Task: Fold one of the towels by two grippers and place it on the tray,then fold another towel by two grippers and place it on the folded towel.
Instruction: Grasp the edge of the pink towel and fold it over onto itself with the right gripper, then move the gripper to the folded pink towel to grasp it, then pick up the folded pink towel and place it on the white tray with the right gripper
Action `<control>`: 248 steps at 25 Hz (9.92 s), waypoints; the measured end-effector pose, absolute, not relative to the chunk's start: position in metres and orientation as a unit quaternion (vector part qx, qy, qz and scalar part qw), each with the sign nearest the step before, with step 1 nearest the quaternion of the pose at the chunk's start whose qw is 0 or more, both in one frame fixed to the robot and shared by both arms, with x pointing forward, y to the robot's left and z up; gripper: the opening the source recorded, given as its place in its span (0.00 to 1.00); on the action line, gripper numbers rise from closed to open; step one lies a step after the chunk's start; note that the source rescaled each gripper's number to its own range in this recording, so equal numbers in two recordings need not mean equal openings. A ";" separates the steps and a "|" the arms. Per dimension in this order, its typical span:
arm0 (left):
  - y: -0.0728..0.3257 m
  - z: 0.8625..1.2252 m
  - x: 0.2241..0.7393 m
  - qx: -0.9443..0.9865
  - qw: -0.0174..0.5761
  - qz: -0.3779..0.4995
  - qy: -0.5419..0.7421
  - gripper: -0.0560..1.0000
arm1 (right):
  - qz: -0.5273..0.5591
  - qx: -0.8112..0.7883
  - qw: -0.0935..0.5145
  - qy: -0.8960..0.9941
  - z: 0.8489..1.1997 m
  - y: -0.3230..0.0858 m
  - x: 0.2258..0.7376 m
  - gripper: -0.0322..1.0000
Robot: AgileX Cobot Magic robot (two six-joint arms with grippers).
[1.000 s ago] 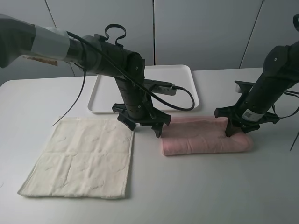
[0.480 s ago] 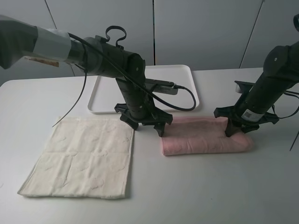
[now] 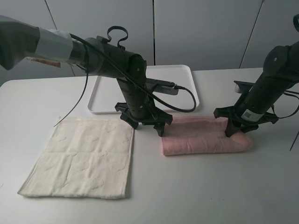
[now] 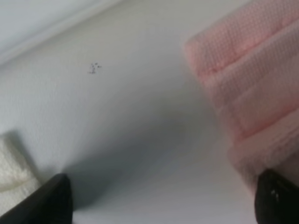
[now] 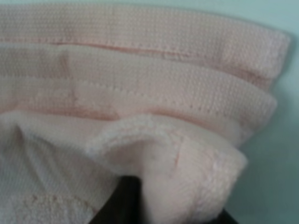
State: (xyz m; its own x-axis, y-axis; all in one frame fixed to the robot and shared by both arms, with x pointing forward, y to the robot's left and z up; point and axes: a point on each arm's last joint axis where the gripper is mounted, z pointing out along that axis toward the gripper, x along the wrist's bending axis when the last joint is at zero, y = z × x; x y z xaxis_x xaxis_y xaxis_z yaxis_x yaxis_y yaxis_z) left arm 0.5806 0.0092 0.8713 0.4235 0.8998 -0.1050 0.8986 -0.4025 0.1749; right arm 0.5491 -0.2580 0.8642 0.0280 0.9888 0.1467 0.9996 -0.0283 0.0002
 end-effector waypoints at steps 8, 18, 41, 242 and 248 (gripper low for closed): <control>0.010 0.870 0.581 0.839 0.101 0.006 0.535 1.00 | -0.055 -0.715 0.053 -0.695 0.864 -0.257 0.549 0.09; 0.010 0.870 0.581 0.839 0.100 0.007 0.535 1.00 | -0.064 -0.715 0.054 -0.694 0.878 -0.256 0.544 0.09; 0.012 0.870 0.583 0.843 0.096 0.020 0.529 1.00 | -0.183 -0.732 0.191 -0.628 0.918 -0.225 0.542 0.09; 0.279 1.045 0.637 0.772 0.130 0.053 0.620 1.00 | -0.442 -0.511 0.257 -0.691 0.990 -0.076 0.699 0.15; 0.285 1.045 0.637 0.767 0.129 0.055 0.626 1.00 | -0.393 -0.546 0.209 -0.709 0.933 -0.080 0.715 0.15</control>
